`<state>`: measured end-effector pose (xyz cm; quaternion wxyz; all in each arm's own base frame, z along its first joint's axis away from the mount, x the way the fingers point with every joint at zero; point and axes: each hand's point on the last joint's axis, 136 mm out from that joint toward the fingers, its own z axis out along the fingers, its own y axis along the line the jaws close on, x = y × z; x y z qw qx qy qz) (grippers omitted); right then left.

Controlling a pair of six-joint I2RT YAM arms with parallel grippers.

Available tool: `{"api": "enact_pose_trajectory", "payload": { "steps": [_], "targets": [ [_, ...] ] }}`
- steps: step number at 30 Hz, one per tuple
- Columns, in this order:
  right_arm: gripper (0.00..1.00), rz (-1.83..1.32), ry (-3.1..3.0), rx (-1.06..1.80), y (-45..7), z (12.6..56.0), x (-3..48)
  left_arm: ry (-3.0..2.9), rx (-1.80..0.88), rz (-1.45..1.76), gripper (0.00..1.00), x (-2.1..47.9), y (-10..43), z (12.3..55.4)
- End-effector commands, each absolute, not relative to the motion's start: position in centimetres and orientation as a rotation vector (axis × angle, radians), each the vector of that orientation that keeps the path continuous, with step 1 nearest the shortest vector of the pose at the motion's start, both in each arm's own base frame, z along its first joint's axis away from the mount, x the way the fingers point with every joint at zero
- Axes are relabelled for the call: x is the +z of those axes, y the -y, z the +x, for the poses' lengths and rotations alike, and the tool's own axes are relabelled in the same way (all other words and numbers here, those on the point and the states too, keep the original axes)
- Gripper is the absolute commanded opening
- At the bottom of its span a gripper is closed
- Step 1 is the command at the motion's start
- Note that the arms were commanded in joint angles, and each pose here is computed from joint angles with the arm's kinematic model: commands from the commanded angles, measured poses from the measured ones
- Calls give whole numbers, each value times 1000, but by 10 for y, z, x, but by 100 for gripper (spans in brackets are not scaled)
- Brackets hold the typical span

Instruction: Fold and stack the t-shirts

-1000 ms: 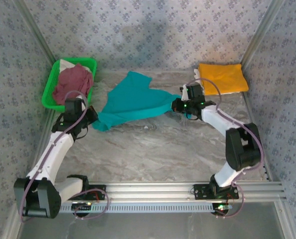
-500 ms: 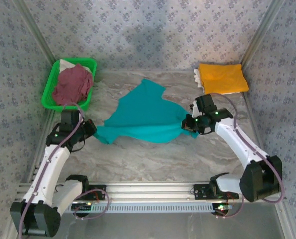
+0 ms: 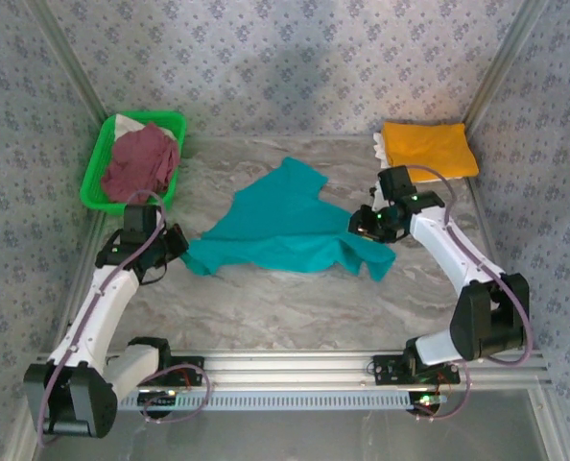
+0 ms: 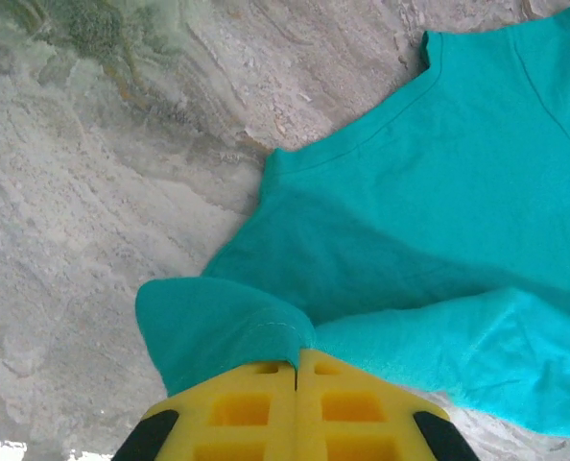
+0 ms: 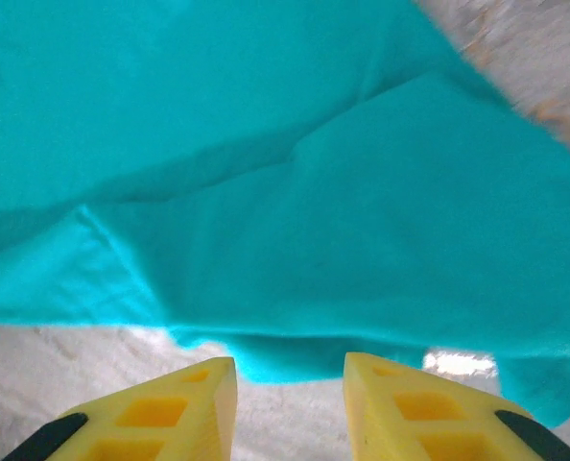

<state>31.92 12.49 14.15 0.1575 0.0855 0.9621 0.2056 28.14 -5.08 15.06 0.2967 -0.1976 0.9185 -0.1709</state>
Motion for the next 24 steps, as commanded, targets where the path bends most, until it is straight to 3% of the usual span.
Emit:
{"api": "enact_pose_trajectory", "payload": {
  "steps": [1,8,12,18,24],
  "targets": [
    [36,226,-2716,445,-116,354,136,-2437,-407,-516,0,140,44,288],
    [16,11,-2756,360,-172,426,106,-2453,-436,-518,0,125,50,297],
    [10,-43,-2793,334,-199,454,79,-2445,-480,-430,0,131,67,297],
    [3,-44,-2834,334,-218,475,38,-2463,-430,-413,0,130,67,289],
    [3,-12,-2836,357,-234,488,8,-2436,-465,-433,0,135,70,286]
  ]
}}
